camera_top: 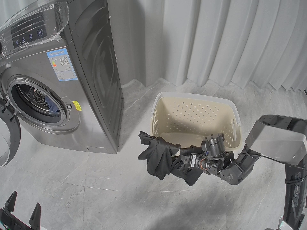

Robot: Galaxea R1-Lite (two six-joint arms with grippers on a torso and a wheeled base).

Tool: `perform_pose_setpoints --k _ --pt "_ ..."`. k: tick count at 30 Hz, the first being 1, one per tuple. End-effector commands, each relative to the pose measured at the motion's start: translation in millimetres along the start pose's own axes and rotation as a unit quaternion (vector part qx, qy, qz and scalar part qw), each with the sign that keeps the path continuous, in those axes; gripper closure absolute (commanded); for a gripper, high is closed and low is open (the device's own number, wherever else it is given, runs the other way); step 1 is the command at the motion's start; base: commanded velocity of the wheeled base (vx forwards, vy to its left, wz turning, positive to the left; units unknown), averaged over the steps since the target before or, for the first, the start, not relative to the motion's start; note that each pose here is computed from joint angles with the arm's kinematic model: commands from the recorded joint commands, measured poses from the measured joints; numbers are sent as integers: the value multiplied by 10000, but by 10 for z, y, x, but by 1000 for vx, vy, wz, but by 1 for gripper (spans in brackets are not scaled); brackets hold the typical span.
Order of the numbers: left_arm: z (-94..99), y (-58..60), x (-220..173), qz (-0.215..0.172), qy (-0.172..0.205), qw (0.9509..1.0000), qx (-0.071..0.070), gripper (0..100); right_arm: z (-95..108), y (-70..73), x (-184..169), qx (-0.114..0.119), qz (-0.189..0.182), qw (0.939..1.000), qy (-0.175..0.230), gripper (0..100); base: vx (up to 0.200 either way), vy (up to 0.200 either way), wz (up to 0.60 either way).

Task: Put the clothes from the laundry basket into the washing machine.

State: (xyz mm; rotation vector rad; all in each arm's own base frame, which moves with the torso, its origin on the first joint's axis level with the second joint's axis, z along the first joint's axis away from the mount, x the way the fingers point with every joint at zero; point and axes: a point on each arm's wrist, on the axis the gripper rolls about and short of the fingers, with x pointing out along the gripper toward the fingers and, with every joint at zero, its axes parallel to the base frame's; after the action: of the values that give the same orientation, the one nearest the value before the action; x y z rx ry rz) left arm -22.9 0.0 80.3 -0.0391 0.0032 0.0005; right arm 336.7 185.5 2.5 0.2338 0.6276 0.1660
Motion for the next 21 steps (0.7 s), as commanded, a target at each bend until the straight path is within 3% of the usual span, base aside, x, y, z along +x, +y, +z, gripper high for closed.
perform_pose_setpoints --k 1,10,11,21 --pt "-48 2 0 -2 -1 10000 -4 0 27 -25 129 51 -33 10000 -71 0 0 0 0" --pt "-48 2 1 6 7 10000 -4 0 87 -41 178 87 -41 9998 -169 0 0 0 0" --pt "-48 2 0 -2 -1 10000 -4 0 74 -50 198 96 -54 9998 -158 100 0 0 0" --pt "-48 2 0 -2 -1 10000 -11 0 75 -59 153 126 16 9995 -300 100 0 0 0"
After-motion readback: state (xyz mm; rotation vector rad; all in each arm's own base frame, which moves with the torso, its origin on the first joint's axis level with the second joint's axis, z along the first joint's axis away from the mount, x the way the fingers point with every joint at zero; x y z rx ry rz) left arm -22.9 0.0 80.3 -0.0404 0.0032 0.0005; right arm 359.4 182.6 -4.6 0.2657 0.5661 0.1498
